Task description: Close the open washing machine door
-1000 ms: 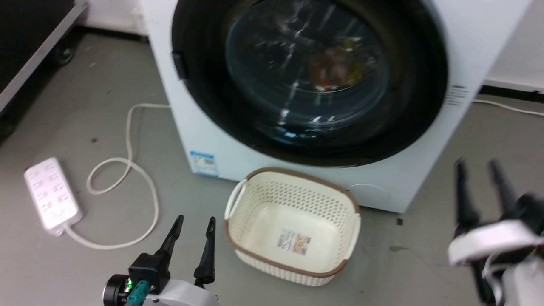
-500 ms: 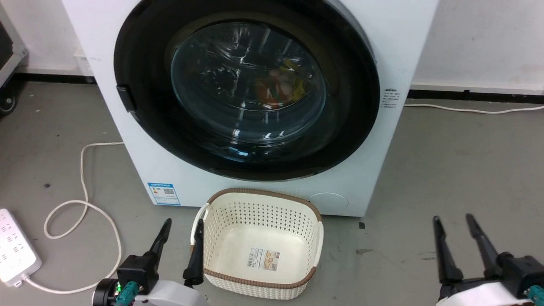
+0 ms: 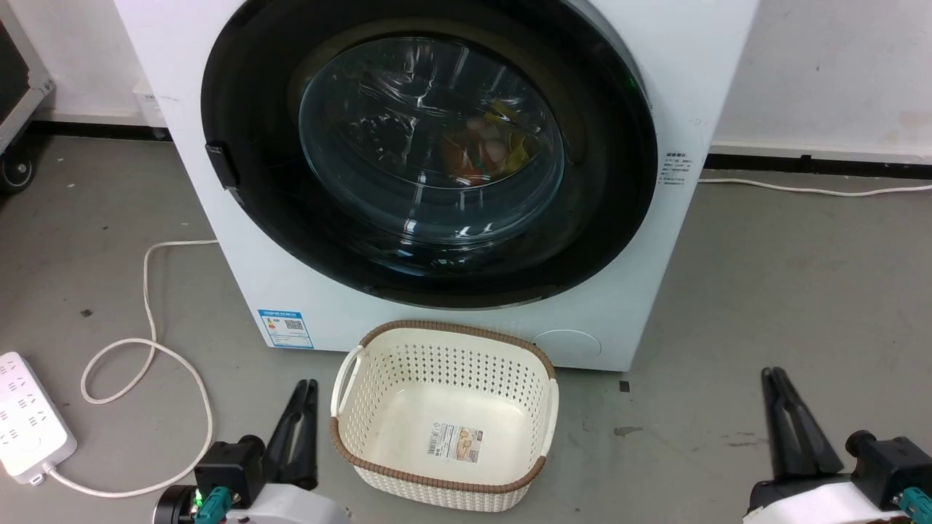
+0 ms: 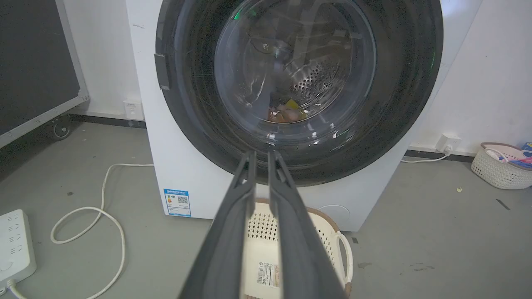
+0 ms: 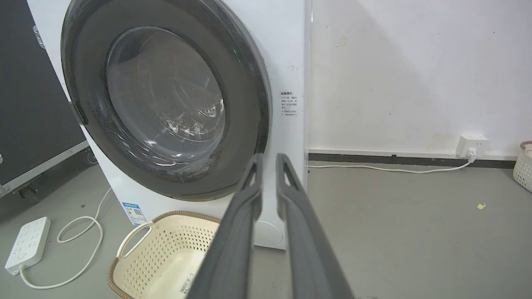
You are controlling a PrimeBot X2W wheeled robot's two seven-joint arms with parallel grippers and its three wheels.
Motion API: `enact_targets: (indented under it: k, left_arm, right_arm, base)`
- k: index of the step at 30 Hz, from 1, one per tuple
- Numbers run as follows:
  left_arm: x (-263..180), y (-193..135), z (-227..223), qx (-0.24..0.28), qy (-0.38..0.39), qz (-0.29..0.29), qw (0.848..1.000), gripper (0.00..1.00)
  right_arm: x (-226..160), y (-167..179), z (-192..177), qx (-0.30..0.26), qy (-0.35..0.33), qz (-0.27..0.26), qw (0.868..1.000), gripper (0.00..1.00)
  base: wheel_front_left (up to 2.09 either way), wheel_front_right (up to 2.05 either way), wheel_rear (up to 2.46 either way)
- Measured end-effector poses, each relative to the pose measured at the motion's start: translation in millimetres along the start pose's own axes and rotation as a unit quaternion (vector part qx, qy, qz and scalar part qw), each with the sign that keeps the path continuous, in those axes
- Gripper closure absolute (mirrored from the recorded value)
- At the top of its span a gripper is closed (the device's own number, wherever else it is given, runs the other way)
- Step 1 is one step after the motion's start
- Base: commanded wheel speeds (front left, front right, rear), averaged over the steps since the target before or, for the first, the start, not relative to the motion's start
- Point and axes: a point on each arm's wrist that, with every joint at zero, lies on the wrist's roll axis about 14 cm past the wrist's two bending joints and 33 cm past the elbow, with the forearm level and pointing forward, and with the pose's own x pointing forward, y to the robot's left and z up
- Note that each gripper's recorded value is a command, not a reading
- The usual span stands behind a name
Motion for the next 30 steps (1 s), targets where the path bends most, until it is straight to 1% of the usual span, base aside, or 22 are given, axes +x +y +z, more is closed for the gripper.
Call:
enact_targets:
  k: [30]
  left_arm:
    - [2.0,2.4,4.5,0.018,0.008,0.004,1.0,1.0]
  right_arm:
    - [3.1,8.9,-4.6,-0.009,0.022,0.015,1.0,1.0]
  base:
    - [0.0,0.0,0.0]
